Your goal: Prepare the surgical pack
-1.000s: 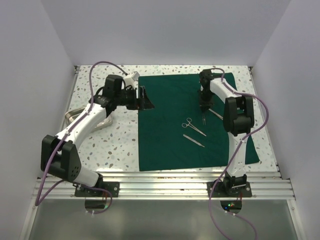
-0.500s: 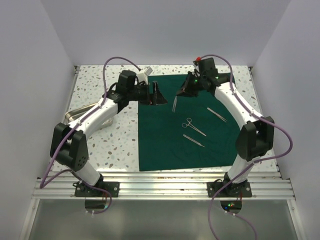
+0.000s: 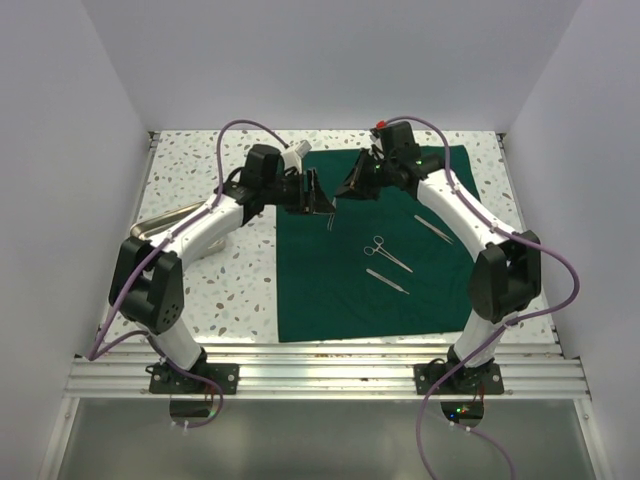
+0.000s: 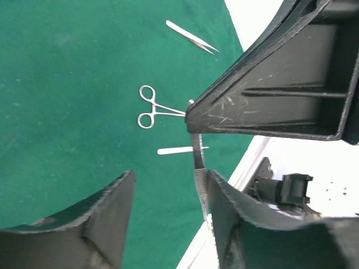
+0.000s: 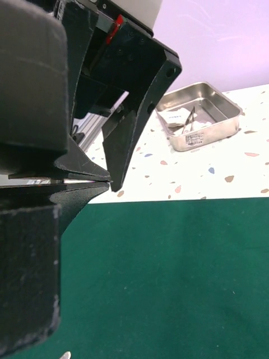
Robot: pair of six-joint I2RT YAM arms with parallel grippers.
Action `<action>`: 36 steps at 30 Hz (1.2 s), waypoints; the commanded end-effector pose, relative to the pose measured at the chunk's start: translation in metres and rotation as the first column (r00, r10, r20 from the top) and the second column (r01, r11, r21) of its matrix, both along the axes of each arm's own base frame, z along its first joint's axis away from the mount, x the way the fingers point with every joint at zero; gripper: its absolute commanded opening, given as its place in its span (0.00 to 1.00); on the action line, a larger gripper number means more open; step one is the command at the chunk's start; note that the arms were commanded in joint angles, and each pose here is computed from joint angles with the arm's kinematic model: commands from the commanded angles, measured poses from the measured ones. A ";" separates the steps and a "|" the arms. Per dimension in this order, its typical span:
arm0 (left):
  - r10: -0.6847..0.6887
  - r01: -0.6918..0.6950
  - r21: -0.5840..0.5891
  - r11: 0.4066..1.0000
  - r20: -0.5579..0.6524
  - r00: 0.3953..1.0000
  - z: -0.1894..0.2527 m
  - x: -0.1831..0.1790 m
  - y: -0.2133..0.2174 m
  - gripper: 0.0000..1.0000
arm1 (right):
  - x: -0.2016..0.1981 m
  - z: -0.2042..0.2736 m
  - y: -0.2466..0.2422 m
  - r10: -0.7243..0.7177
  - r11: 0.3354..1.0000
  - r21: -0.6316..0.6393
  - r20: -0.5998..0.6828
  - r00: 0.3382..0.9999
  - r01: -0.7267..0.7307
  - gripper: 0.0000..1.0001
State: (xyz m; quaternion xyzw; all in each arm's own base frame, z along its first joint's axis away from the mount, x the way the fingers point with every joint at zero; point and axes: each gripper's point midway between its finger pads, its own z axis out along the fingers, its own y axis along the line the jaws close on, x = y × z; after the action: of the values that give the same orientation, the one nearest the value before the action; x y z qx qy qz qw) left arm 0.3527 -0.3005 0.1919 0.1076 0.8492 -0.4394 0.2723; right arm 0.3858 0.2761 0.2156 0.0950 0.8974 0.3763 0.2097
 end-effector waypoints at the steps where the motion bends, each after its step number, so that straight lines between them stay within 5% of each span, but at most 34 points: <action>1: -0.029 0.029 -0.052 0.998 -0.001 1.000 0.009 0.001 -0.011 0.56 | -0.006 0.015 0.008 0.017 0.999 0.041 0.023 1.000 -0.018 0.00; 8: -0.062 0.060 -0.101 0.993 -0.019 0.998 0.009 0.002 -0.020 0.42 | -0.005 0.013 0.012 0.039 0.999 0.032 0.020 0.999 -0.040 0.00; 14: -0.029 0.021 -0.137 0.990 -0.056 0.998 0.008 0.008 -0.018 0.18 | -0.001 0.011 0.016 0.064 0.998 0.024 0.024 0.998 -0.064 0.02; 18: 0.088 -0.108 -0.162 0.981 -0.124 0.988 0.004 0.023 0.009 0.00 | 0.007 0.014 0.007 0.060 0.998 -0.033 0.038 0.997 -0.059 0.28; 22: 0.295 -0.322 -0.139 0.937 -0.181 0.938 -0.001 0.044 0.063 0.00 | 0.027 0.016 -0.026 -0.024 0.994 -0.109 0.038 0.999 0.028 0.58; 27: 0.622 -0.630 -0.025 0.776 -0.130 0.772 0.008 0.067 0.159 0.00 | 0.049 0.011 -0.072 -0.093 0.982 -0.159 0.044 0.995 0.099 0.69; 30: 0.754 -0.739 0.170 0.652 -0.039 0.656 0.005 0.076 0.212 0.00 | 0.052 0.011 -0.081 -0.085 0.982 -0.163 0.044 0.995 0.091 0.71; 33: 0.883 -0.811 0.427 0.399 0.060 0.466 -0.012 0.060 0.279 0.00 | 0.049 0.006 -0.081 -0.065 0.984 -0.163 0.036 0.997 0.070 0.72; 36: 0.950 -0.836 0.490 0.246 0.048 0.307 -0.018 0.043 0.313 0.00 | 0.042 -0.001 -0.082 -0.060 0.985 -0.162 0.028 0.998 0.063 0.72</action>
State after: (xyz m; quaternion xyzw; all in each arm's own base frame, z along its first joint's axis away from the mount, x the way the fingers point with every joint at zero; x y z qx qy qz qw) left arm 0.4361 -0.0521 0.1991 -0.3151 0.8551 -0.1659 0.3769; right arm 0.4415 0.1870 0.2143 0.1272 0.9155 0.2927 0.2451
